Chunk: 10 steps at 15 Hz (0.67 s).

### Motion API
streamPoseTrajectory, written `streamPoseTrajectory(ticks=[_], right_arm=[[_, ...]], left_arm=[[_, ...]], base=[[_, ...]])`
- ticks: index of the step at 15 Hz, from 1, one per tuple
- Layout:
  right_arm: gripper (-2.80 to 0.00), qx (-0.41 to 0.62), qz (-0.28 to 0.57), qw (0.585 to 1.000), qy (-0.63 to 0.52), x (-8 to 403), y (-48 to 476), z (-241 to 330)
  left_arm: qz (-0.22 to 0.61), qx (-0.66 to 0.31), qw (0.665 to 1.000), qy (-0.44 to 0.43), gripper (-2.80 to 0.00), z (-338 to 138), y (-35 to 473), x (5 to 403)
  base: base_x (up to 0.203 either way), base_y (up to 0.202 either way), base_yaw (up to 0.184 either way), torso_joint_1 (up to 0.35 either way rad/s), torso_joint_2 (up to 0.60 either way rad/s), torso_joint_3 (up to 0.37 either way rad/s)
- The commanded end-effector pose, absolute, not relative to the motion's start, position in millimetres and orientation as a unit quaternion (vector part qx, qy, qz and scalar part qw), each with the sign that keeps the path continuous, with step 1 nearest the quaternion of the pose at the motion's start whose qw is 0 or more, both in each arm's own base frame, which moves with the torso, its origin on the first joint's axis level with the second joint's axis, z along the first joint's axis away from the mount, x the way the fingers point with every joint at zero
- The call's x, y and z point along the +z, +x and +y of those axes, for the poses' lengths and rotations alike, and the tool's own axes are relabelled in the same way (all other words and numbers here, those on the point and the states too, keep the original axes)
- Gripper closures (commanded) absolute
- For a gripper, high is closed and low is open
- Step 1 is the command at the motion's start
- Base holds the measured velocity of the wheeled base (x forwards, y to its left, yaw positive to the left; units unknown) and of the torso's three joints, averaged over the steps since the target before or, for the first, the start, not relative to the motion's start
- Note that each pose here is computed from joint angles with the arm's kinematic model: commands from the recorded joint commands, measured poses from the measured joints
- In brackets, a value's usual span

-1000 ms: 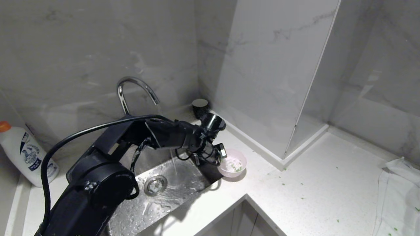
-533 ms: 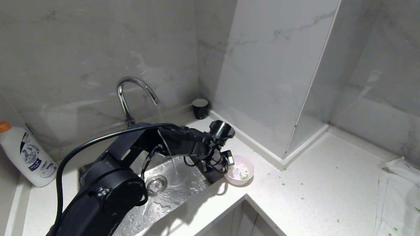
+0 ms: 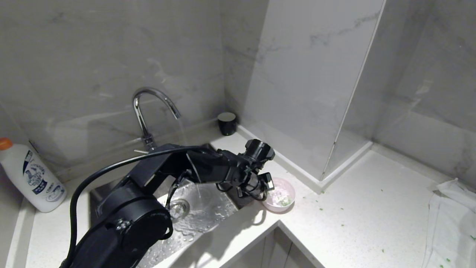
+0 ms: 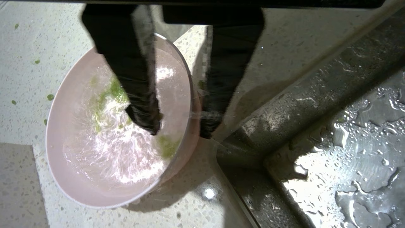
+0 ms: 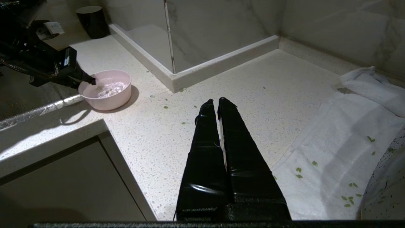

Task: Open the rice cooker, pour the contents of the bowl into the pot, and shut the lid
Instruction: Place the bowl on the table

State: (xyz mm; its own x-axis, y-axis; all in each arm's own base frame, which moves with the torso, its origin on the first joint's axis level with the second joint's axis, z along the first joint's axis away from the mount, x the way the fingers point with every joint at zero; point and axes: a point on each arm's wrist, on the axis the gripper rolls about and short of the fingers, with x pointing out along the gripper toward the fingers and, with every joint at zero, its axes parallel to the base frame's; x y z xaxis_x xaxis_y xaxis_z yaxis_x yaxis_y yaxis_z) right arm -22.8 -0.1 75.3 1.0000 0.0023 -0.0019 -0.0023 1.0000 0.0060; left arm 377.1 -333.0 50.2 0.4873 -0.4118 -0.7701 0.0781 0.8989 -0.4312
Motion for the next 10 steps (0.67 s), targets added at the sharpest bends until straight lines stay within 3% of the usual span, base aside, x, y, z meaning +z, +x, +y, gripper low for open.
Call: streamPoseTrajectory(ticks=[1, 5, 10], right_arm=[[0.00, 0.002, 0.002, 1.000, 0.003, 75, -23, 0], [0.00, 0.002, 0.002, 1.000, 0.003, 75, -23, 0], [0.00, 0.002, 0.002, 1.000, 0.003, 75, -23, 0]], left_arm=[[0.489, -0.140, 0.844, -0.172, -2.80, -332, 378, 47], [0.489, -0.132, 0.844, -0.176, -2.80, -325, 380, 56], [0.470, -0.101, 0.851, -0.212, -2.80, -280, 387, 115]], base=[[0.000, 0.000, 0.000, 0.000, 0.00, 0.000], [0.000, 0.000, 0.000, 0.000, 0.00, 0.000], [0.000, 0.000, 0.000, 0.000, 0.00, 0.000]])
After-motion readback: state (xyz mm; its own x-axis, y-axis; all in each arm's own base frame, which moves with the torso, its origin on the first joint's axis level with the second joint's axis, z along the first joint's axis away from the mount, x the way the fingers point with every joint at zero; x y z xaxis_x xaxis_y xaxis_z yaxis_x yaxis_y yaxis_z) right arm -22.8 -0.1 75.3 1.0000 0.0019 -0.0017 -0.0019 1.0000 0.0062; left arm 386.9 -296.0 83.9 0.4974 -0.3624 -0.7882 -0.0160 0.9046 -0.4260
